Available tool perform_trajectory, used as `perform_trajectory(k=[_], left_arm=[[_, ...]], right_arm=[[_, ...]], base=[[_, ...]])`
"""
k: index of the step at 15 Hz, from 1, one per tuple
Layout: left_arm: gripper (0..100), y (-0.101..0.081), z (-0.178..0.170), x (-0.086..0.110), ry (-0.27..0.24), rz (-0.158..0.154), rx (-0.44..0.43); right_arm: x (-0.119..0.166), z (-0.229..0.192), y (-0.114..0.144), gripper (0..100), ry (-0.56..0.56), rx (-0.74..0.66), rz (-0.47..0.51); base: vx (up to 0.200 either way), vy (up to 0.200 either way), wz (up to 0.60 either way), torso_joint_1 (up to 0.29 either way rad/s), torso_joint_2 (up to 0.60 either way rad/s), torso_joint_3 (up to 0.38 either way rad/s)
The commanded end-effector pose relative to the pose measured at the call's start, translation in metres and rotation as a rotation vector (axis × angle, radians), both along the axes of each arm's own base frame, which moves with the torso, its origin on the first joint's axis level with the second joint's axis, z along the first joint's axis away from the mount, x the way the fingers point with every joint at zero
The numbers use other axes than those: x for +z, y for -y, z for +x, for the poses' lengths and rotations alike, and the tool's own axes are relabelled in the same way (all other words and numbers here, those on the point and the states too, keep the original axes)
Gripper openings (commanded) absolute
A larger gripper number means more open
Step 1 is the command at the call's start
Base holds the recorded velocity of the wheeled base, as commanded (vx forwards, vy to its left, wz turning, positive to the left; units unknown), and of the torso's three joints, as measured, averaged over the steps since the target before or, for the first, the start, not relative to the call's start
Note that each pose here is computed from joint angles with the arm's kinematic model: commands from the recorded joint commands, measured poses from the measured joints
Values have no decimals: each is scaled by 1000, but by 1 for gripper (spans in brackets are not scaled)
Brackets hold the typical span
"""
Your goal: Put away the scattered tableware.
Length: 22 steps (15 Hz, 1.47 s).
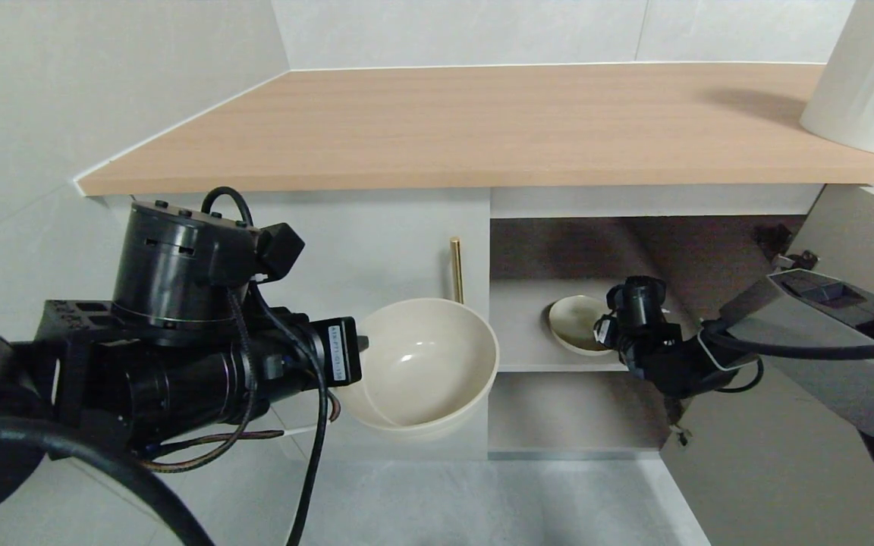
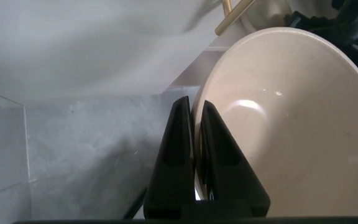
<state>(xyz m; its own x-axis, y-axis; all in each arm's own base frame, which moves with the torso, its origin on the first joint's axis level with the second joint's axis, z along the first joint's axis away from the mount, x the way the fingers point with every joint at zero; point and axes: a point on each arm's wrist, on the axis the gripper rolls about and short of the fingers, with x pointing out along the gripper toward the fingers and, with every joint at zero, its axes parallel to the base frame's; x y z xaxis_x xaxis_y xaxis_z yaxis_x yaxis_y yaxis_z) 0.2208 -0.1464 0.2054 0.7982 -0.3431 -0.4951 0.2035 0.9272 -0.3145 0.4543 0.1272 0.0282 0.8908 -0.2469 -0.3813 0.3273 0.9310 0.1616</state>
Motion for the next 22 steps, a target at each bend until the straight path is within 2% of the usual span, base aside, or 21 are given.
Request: perform_trajectory(k=[1, 2, 6, 8, 9, 11, 12, 13, 14, 15, 16, 18, 20, 21, 22], left_arm=[[0, 1, 1, -1, -4, 2, 1], [0, 1, 1, -2, -6, 3, 0], [0, 2, 3, -5, -15, 10, -1], [0, 9, 10, -9, -16, 17, -10], [0, 18, 16, -13, -3, 46, -41], [0, 36, 18, -31, 25, 187, -97], [0, 46, 17, -43, 17, 242, -96], [0, 53, 15, -50, 19, 267, -85], [0, 53, 15, -51, 17, 271, -85], [0, 62, 13, -61, 21, 290, -92], [0, 69, 14, -69, 28, 309, -93], [0, 75, 12, -76, 22, 337, -113], [0, 80, 11, -81, 36, 389, -90], [0, 82, 10, -82, 47, 402, -74], [0, 84, 9, -80, 66, 391, -70]], right_arm=[[-1, 1, 1, 0, 1, -4, 0], [-1, 1, 1, 100, 1, -5, 2], [12, 1, 2, 100, 52, -12, 37], [48, -23, 5, 100, 81, 10, 53], [67, -43, 1, 100, 86, 71, 73], [101, -91, -13, 100, 87, 256, 126], [117, -113, -19, 100, 89, 354, 149], [125, -134, -24, 100, 58, 432, 136], [125, -135, -25, 100, 51, 439, 133], [134, -164, -33, 100, 2, 550, 86], [140, -186, -46, 100, -25, 625, 79], [141, -208, -59, 100, -111, 701, 53], [136, -223, -66, 100, -186, 769, 39], [134, -226, -68, 100, -214, 794, 37], [132, -228, -70, 100, -231, 801, 32]], base=[[0, 0, 0, 0, 0, 0], [0, 0, 0, 0, 0, 0], [0, 0, 0, 0, 0, 0], [0, 0, 0, 0, 0, 0], [0, 0, 0, 0, 0, 0], [0, 0, 0, 0, 0, 0], [0, 0, 0, 0, 0, 0], [0, 0, 0, 0, 0, 0], [0, 0, 0, 0, 0, 0], [0, 0, 0, 0, 0, 0], [0, 0, 0, 0, 0, 0], [0, 0, 0, 0, 0, 0], [0, 0, 0, 0, 0, 0], [0, 0, 0, 0, 0, 0], [0, 0, 0, 0, 0, 0]])
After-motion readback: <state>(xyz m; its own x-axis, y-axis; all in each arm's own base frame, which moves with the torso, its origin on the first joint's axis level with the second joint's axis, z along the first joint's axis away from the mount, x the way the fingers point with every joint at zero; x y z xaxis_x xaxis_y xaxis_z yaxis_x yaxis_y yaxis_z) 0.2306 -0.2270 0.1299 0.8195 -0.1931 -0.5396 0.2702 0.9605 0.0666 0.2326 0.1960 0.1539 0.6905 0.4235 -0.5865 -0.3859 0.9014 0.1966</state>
